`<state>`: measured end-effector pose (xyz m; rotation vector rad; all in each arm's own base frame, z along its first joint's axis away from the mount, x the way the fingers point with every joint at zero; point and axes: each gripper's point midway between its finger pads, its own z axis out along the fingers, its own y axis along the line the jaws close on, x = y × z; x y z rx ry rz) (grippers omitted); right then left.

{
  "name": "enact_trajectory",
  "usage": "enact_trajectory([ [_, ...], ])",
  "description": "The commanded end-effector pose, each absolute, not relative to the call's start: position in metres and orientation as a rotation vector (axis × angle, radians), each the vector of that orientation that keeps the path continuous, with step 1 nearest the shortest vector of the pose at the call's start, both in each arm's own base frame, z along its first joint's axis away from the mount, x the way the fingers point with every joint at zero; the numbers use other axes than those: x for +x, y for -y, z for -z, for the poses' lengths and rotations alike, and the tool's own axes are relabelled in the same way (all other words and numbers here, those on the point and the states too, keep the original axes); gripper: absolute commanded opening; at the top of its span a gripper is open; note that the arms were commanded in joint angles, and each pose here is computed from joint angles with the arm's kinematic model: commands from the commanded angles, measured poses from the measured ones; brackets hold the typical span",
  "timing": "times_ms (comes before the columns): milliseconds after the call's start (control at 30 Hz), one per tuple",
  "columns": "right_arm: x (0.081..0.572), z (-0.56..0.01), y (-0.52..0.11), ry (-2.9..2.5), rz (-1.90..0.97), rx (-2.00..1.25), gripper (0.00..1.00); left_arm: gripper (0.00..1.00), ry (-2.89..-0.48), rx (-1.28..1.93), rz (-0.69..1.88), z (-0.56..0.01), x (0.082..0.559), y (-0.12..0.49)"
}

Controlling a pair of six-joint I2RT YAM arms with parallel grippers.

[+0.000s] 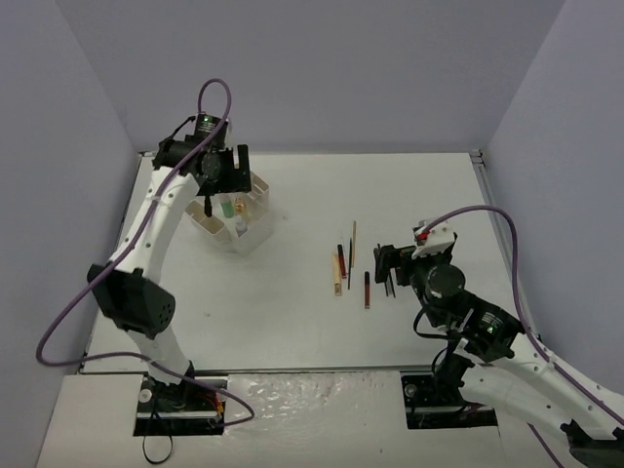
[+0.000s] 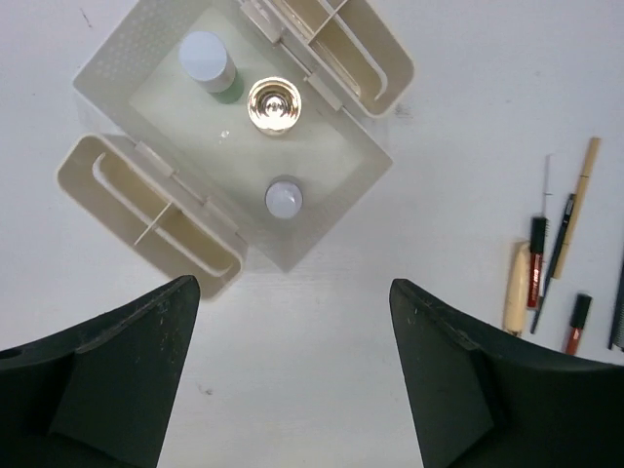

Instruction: Organize the makeup

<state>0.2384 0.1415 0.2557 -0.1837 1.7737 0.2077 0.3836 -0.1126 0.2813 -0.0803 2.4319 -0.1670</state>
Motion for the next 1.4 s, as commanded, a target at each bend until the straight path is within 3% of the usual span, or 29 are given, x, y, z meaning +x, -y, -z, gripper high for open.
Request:
enact_trajectory([
  [0,0.246,-0.246,-0.166,-1.860,-0.259,-0.157,1.00,0.86,-2.228,-0.104,0.179,-0.339,0.344,0.092],
  [200,0.255,-0.195,-0.189,-2.016,-0.231,-0.136,1.00,0.94,-2.116,-0.128,0.102,-0.336,0.302,0.062],
  [367,0.261,-0.161,-0.180,-2.089,-0.172,-0.033,0.99,0.95,-2.017,-0.137,0.090,-0.327,0.273,0.046],
  [700,0.261,-0.091,-0.159,-2.293,-0.141,0.082,0.87,0.97,-2.028,-0.126,0.125,-0.265,0.252,0.046],
  [1267,0.251,0.000,-0.162,-2.493,-0.064,0.095,0.49,0.97,-2.028,-0.123,0.118,-0.253,0.246,0.043],
  [1367,0.249,0.008,-0.161,-2.515,-0.049,0.093,0.36,0.97,-2.037,-0.109,0.151,-0.252,0.247,0.049],
])
